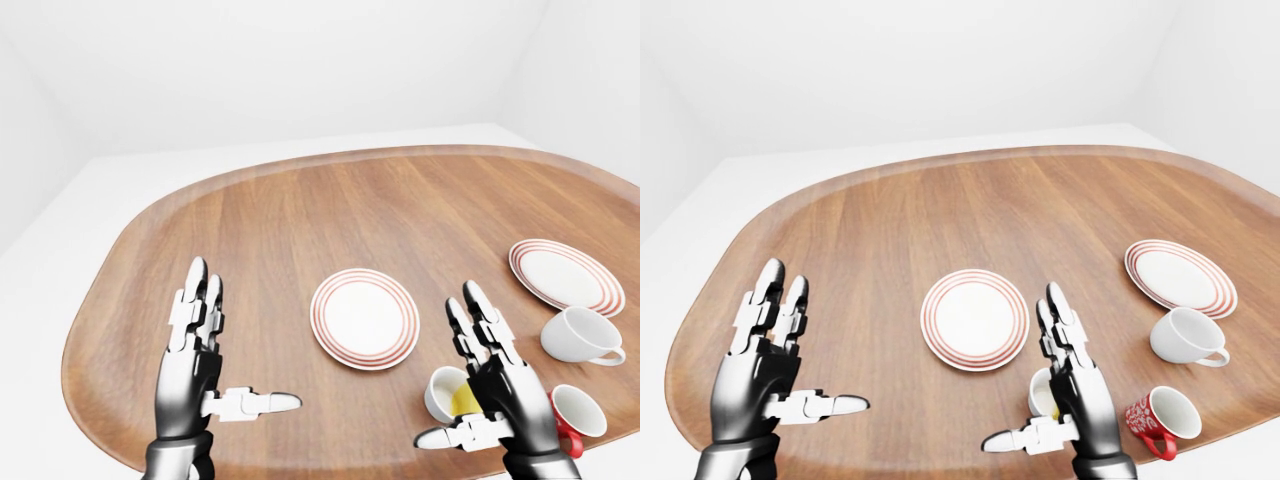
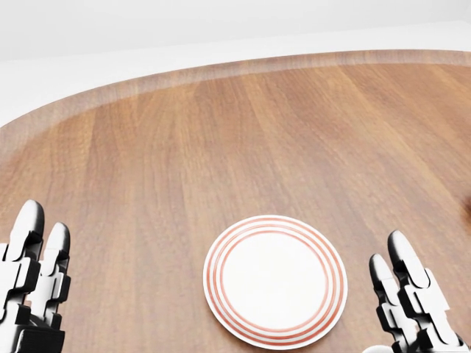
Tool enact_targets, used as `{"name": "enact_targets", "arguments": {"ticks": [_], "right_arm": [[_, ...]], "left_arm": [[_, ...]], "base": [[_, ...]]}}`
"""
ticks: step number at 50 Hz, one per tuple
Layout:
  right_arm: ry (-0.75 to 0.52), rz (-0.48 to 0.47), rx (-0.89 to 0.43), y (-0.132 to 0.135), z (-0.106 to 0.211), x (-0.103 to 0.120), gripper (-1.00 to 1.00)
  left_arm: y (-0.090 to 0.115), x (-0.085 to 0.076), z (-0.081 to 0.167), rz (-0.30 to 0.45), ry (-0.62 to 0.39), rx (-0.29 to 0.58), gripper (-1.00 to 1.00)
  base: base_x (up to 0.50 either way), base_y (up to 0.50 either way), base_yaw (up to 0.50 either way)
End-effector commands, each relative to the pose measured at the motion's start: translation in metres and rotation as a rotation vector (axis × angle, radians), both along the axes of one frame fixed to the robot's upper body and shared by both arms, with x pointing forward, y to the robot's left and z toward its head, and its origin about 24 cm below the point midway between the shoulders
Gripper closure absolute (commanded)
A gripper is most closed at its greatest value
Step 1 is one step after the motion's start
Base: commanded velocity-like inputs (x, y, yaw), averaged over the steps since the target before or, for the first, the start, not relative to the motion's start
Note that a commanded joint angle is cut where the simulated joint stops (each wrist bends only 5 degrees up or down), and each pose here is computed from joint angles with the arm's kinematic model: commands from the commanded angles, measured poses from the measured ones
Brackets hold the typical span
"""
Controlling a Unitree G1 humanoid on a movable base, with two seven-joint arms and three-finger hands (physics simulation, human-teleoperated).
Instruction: Put the red mug on the left plate.
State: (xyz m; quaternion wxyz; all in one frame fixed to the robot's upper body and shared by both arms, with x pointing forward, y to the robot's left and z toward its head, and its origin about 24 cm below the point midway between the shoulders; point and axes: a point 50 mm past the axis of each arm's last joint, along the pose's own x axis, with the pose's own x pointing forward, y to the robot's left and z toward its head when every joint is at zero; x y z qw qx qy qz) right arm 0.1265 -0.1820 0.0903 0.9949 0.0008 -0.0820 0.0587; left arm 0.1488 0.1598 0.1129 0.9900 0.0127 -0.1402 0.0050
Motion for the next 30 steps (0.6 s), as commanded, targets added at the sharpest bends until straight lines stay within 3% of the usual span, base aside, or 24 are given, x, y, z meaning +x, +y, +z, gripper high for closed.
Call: {"name": "enact_targets", "arguments": {"ticks": [1, 2, 4, 6, 7, 10, 11, 12, 14, 16, 18, 19, 20, 22, 25, 27, 30], "right_arm": [[0.187, -0.148, -0.290, -0.004, -0.030, 0.009, -1.00], [0.206, -0.153, -0.331, -0.002, -0.033, 0.009, -1.00], [0.262, -0.308, -0.578, -0.007, -0.045, 0.012, -1.00], [0.258, -0.364, -0.722, -0.008, -0.050, 0.014, -1.00], [0.246, -0.404, -0.824, -0.005, -0.052, 0.013, -1.00], [0.187, -0.448, -0.968, 0.000, -0.052, 0.014, -1.00], [0.123, -0.496, -1.091, 0.002, -0.049, 0.014, -1.00], [0.105, -0.489, -1.096, 0.004, -0.048, 0.015, -1.00], [-0.017, -0.525, -1.244, 0.011, -0.045, 0.014, -1.00], [-0.081, -0.457, -1.325, 0.023, -0.050, 0.013, -1.00], [-0.059, -0.458, -1.326, 0.025, -0.057, 0.012, -1.00], [-0.392, -0.234, -1.378, -0.005, 0.077, 0.059, -1.00], [-0.361, -0.258, -1.517, -0.005, 0.106, 0.075, -1.00], [-0.211, -0.387, -1.489, -0.022, 0.107, 0.079, -1.00], [-0.105, -0.496, -1.441, -0.037, 0.105, 0.081, -1.00], [-0.100, -0.491, -1.470, -0.045, 0.134, 0.083, -1.00], [-0.130, -0.558, -1.491, -0.051, 0.153, 0.078, -1.00]], "left_arm": [[0.000, 0.000, -0.002, 0.005, 0.008, 0.001, -1.00], [0.000, 0.000, -0.002, 0.006, 0.008, 0.000, -1.00], [0.000, 0.000, -0.001, 0.009, 0.008, -0.001, -1.00], [-0.001, 0.000, -0.001, 0.010, 0.006, 0.003, -1.00], [-0.002, 0.001, -0.001, 0.009, 0.005, 0.008, -1.00], [-0.001, 0.000, -0.001, 0.010, 0.004, 0.008, -1.00], [0.000, 0.001, -0.001, 0.013, 0.002, 0.004, -1.00], [0.000, 0.001, -0.001, 0.013, 0.002, 0.004, -1.00], [-0.001, 0.002, -0.001, 0.013, -0.001, 0.008, -1.00], [-0.003, 0.002, 0.000, 0.010, -0.002, 0.014, -1.00], [-0.004, 0.002, 0.000, 0.009, -0.003, 0.017, -1.00], [-0.003, 0.002, 0.000, 0.009, -0.004, 0.017, -1.00], [-0.003, 0.002, 0.000, 0.010, -0.005, 0.015, -1.00], [-0.002, 0.002, 0.000, 0.011, -0.005, 0.015, -1.00], [-0.002, 0.002, 0.001, 0.011, -0.007, 0.016, -1.00], [-0.002, 0.002, 0.001, 0.012, -0.008, 0.015, -1.00], [-0.002, 0.002, 0.001, 0.011, -0.010, 0.016, -1.00]], "base": [[0.00, 0.00, 0.00], [0.00, 0.00, 0.00], [0.00, 0.00, 0.00], [0.00, 0.00, 0.00], [0.00, 0.00, 0.00], [0.00, 0.00, 0.00], [0.00, 0.00, 0.00], [0.00, 0.00, 0.00], [0.00, 0.00, 0.00], [0.00, 0.00, 0.00], [0.00, 0.00, 0.00], [0.00, 0.00, 0.00], [0.00, 0.00, 0.00], [0.00, 0.00, 0.00], [0.00, 0.00, 0.00], [0.00, 0.00, 0.00], [0.00, 0.00, 0.00]]}}
